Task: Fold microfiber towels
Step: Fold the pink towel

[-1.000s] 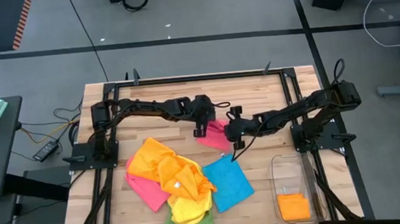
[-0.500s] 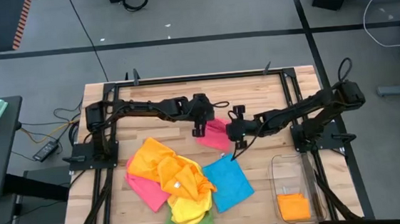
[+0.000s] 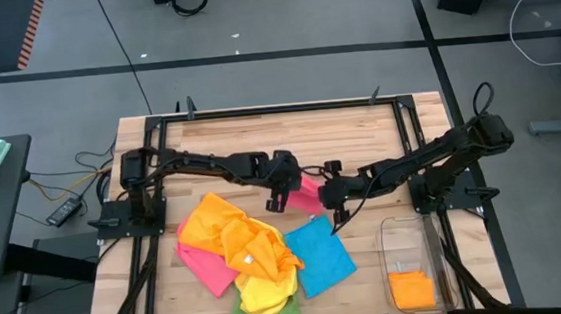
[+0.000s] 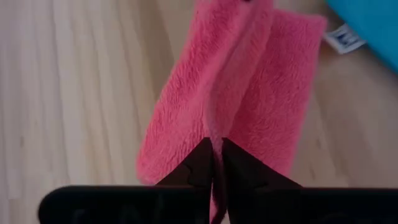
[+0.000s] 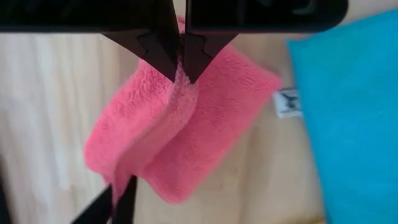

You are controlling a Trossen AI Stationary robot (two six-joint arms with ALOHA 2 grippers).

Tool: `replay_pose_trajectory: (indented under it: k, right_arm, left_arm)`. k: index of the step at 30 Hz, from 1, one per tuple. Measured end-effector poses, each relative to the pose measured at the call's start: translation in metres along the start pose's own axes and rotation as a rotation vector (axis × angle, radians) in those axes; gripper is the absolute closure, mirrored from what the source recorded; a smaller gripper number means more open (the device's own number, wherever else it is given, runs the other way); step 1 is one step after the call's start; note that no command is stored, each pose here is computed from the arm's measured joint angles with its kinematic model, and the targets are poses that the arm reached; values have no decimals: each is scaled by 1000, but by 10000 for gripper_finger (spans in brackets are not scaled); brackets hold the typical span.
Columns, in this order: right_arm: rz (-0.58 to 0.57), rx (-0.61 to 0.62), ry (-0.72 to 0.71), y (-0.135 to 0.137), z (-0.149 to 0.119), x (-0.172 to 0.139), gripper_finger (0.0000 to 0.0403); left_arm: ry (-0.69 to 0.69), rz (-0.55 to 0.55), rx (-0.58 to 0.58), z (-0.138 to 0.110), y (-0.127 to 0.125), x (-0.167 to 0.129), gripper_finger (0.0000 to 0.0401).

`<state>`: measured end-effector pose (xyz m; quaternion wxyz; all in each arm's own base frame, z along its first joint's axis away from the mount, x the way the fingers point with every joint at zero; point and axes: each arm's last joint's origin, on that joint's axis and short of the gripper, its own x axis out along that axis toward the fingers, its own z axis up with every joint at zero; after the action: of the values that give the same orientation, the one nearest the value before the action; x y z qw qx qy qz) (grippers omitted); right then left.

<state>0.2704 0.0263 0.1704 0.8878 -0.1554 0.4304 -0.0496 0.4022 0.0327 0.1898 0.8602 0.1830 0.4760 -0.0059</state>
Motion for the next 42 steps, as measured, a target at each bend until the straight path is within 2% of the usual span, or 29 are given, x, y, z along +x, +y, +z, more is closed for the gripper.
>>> replay_pose_trajectory:
  k: [4,9,16,25,38,42]
  right_arm:
    - [51,32,-14,3,1,0,388]
    - [59,78,-13,3,1,0,388]
    - [129,110,-75,5,7,2,388]
    - [163,82,-60,21,3,30,388]
    - [198,68,-12,23,-2,30,388]
    - [214,72,-13,23,-2,30,375]
  left_arm:
    - [0,-2,-14,1,-2,1,373]
    - [18,-11,-37,-1,-6,9,384]
    - [33,-22,-41,-2,-11,10,376]
    - [74,-41,-47,-5,-15,9,384]
    - [111,-62,-45,-7,-24,15,369]
    - [117,-63,-40,-8,-25,19,372]
